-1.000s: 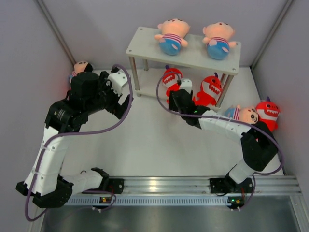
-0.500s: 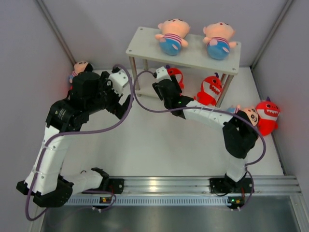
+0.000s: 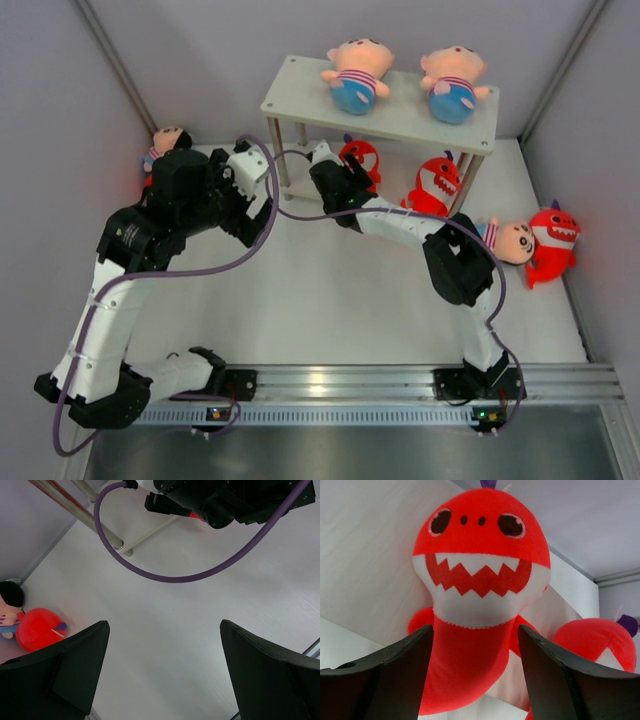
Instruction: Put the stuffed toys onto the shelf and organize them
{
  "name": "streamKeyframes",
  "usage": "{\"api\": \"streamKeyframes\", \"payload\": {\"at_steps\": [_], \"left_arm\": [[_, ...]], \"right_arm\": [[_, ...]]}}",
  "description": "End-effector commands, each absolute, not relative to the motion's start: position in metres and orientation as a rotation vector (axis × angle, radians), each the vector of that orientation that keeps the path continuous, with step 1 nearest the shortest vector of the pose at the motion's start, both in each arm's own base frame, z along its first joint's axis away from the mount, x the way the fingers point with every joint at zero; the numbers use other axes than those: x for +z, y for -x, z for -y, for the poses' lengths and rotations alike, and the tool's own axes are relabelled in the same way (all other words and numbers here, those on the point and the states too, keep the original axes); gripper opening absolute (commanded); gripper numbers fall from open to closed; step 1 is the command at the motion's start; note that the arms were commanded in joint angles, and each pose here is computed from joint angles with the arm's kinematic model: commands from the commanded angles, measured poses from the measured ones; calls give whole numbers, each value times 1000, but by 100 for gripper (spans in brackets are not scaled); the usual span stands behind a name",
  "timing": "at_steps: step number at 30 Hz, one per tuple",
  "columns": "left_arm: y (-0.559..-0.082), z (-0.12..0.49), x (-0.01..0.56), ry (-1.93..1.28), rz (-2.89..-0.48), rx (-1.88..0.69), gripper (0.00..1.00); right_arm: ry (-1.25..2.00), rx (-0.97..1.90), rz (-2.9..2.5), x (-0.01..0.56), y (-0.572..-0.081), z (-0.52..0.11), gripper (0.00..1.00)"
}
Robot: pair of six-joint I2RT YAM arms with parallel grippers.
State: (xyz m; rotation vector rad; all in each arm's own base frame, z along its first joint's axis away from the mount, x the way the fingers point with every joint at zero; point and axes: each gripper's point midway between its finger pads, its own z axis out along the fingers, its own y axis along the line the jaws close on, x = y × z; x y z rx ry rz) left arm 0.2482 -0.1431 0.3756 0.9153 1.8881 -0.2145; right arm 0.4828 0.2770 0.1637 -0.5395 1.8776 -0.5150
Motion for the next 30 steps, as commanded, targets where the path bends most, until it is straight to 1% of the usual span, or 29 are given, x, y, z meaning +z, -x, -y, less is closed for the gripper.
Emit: {"api": "streamKeyframes", "payload": {"at_steps": [1, 2, 8, 9, 11, 12, 14, 15, 18, 22, 26, 29, 30], "left_arm": [[-254, 145, 381, -916, -1851, -206, 98], [-254, 146, 381, -918, -1853, -208, 98], [-256, 147, 379, -919, -1860, -209, 98], [-256, 147, 378, -917, -1862, -208, 98], [-257, 146, 378, -917, -1862, -202, 98], [-256, 146, 379, -918, -1860, -201, 98], [-257, 146, 378, -920, -1862, -198, 98], [-257, 146, 378, -919, -1865, -199, 98], [-257, 146, 379, -917, -1862, -201, 98], [-257, 146, 376, -920, -1867, -201, 98], [-258, 146, 376, -920, -1869, -200, 98], [-258, 147, 376, -923, -1868, -200, 98], [-258, 146, 376, -920, -1867, -197, 98]], "right_arm": [[465, -605, -1892, 174, -494, -254, 69], [449, -589, -1897, 172, -495, -253, 68], [342, -495, -1930, 170, -499, -244, 55], [328, -482, -1937, 170, -498, -241, 49], [288, -435, -1951, 167, -500, -238, 42], [280, -425, -1959, 166, -498, -235, 35], [251, -386, -1972, 163, -499, -232, 28], [234, -381, -1976, 164, -499, -229, 22], [144, -370, -1979, 168, -499, -216, 8], [73, -344, -1964, 177, -506, -204, 4], [102, -371, -1941, 188, -515, -203, 5], [114, -360, -1959, 185, -519, -203, 13], [114, -360, -1962, 185, -518, -203, 23]]}}
